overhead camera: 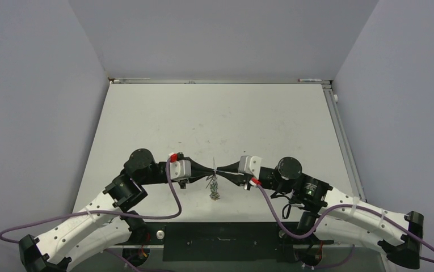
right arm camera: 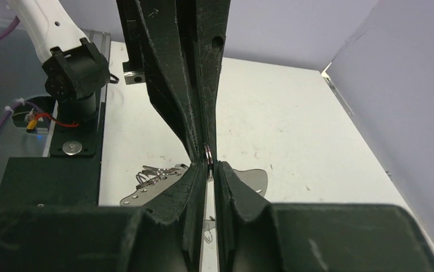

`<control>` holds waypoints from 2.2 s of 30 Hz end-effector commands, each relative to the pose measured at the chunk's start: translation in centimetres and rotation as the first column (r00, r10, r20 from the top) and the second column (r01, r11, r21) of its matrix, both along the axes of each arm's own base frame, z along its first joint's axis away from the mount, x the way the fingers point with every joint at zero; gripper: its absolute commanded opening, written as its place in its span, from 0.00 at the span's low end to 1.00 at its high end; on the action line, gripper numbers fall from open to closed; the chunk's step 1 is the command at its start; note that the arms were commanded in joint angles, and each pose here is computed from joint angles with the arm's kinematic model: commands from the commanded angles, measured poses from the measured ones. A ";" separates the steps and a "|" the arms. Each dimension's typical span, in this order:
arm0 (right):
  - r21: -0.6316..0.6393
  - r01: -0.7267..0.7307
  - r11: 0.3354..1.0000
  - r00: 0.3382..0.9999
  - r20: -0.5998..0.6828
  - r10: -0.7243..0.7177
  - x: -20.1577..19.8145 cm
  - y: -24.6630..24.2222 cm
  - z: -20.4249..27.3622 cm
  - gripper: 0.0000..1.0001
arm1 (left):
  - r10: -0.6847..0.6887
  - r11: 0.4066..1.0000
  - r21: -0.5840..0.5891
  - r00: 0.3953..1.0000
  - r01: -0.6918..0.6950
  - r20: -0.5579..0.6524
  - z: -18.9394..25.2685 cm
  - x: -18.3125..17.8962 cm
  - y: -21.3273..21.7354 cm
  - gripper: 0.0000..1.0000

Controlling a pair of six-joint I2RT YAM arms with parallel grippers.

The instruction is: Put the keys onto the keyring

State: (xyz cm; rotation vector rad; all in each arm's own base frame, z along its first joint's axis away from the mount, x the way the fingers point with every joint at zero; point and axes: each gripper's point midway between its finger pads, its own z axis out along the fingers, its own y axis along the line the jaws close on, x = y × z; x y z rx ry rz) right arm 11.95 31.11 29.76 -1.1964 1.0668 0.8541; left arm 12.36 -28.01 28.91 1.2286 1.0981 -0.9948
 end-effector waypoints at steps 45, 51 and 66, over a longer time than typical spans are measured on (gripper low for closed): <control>-0.446 0.085 0.891 0.994 -0.021 -0.105 3.3 2.6 -5.5 0.13 | 0.089 0.992 0.089 0.995 -0.092 0.037 0.1 1.8 0.7 0.00; -0.474 0.101 0.875 0.991 -0.024 -0.128 3.8 2.8 -6.6 0.10 | 0.067 0.996 0.063 0.997 -0.070 0.047 0.5 1.2 0.7 0.00; -0.413 0.102 0.905 0.993 -0.009 -0.116 3.6 2.9 -5.2 0.12 | 0.042 0.998 0.041 0.998 -0.045 0.053 0.9 0.6 0.7 0.00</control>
